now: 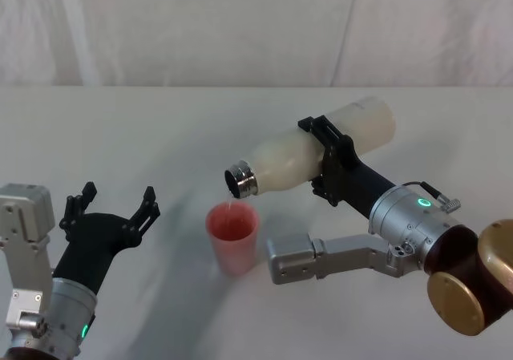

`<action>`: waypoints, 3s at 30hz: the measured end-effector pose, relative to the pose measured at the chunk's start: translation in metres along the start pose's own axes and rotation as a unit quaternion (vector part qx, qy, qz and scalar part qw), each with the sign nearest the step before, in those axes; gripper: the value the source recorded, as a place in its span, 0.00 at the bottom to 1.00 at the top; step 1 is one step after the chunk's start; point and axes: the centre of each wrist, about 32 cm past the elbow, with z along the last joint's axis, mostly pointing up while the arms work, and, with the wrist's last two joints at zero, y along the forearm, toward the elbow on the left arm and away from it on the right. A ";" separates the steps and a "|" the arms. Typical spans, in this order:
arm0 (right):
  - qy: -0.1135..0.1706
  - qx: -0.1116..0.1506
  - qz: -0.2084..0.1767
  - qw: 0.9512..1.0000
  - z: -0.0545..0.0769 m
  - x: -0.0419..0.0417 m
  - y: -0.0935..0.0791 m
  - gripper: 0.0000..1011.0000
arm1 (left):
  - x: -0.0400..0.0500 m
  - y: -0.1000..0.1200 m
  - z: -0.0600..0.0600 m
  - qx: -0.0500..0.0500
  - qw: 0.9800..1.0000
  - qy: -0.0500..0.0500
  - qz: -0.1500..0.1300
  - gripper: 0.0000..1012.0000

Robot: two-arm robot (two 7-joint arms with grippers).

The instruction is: Grasp the thermos with one hand and pour water into the cup lid.

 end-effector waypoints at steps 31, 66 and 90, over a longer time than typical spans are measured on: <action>0.002 -0.003 -0.001 1.000 -0.001 0.0002 -0.001 0.94 | 0.0000 0.000 0.000 0.000 1.000 0.000 0.000 0.99; 0.180 0.049 -0.043 0.981 -0.006 -0.0025 -0.003 0.94 | 0.0000 0.000 0.000 0.000 1.000 0.000 0.000 0.99; 0.260 0.061 -0.053 0.962 -0.014 -0.0039 -0.007 0.94 | 0.0000 0.000 0.000 0.000 1.000 0.000 0.000 0.99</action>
